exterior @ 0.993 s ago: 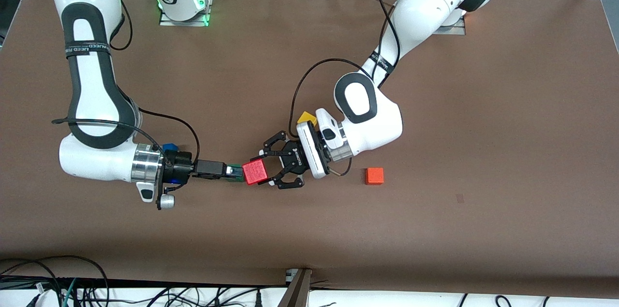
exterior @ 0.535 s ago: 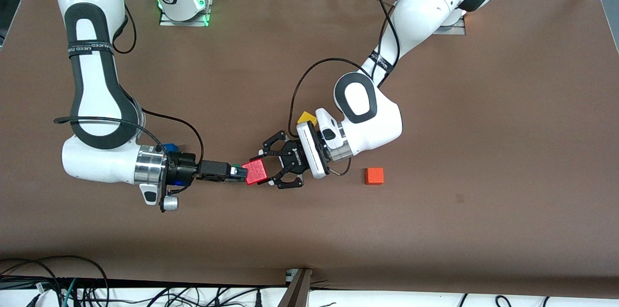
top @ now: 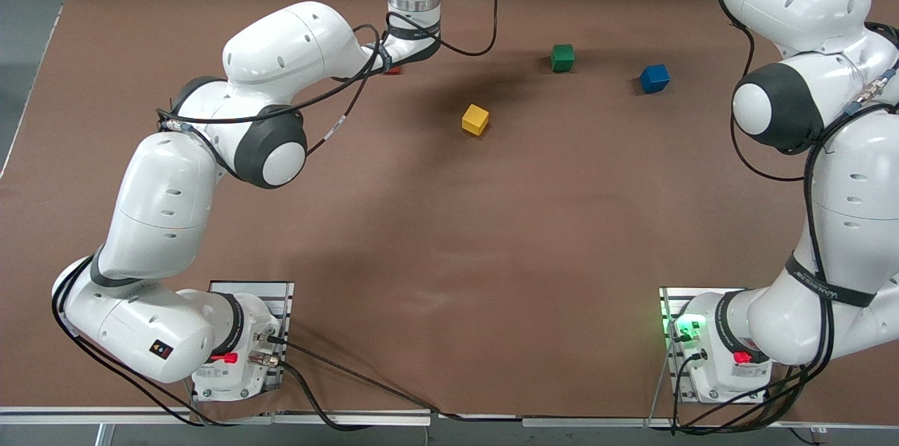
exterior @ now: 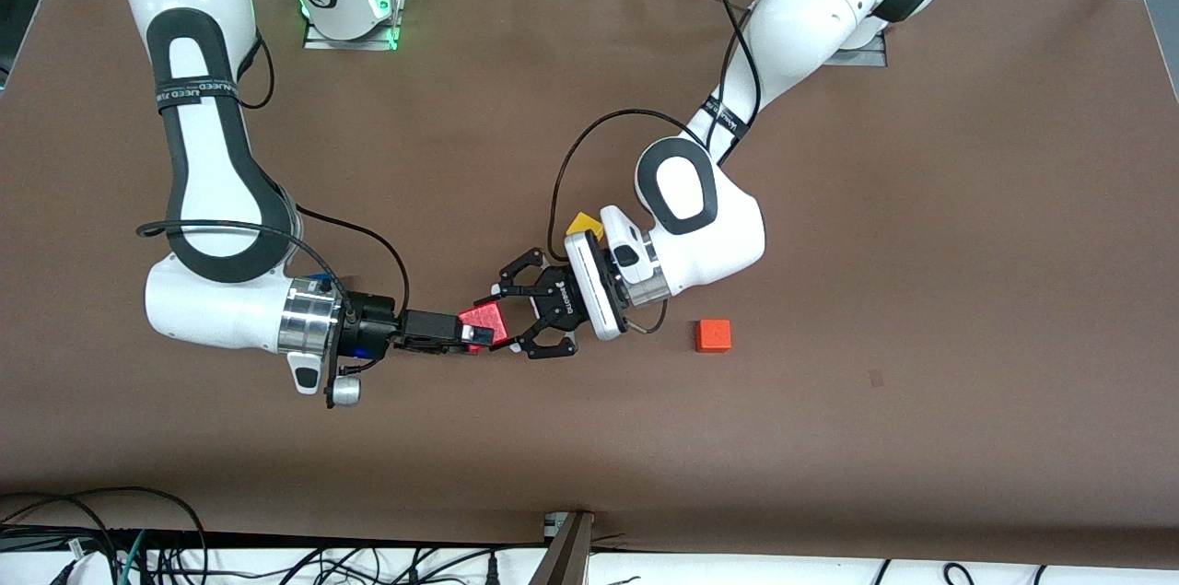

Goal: Pass red block to right arm, stack on blue

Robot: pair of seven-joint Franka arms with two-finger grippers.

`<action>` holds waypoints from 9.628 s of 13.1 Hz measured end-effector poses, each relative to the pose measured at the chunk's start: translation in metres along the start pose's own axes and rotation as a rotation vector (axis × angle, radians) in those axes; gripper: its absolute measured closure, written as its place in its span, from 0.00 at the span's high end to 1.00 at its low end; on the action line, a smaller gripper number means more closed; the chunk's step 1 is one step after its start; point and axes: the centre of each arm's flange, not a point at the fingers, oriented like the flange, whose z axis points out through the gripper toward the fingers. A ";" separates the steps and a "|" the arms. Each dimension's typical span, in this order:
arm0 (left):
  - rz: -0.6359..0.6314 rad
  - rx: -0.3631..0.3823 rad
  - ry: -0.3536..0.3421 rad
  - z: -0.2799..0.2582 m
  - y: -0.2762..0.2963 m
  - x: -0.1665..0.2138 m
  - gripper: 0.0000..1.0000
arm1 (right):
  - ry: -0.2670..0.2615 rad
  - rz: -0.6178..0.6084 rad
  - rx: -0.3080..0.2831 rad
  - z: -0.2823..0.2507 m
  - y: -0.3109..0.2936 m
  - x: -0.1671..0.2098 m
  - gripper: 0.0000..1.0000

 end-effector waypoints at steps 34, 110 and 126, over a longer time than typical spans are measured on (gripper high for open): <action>0.008 0.224 -0.140 -0.213 -0.026 0.040 1.00 | -0.316 -0.239 -0.864 -0.068 0.072 -0.015 0.56; -0.904 0.962 -1.125 -0.517 -0.017 0.175 1.00 | -0.037 -0.425 -1.145 -0.178 0.129 -0.142 1.00; -0.880 0.977 -1.082 -0.522 -0.013 0.196 1.00 | -0.318 -0.056 -1.190 -0.313 -0.122 -0.152 1.00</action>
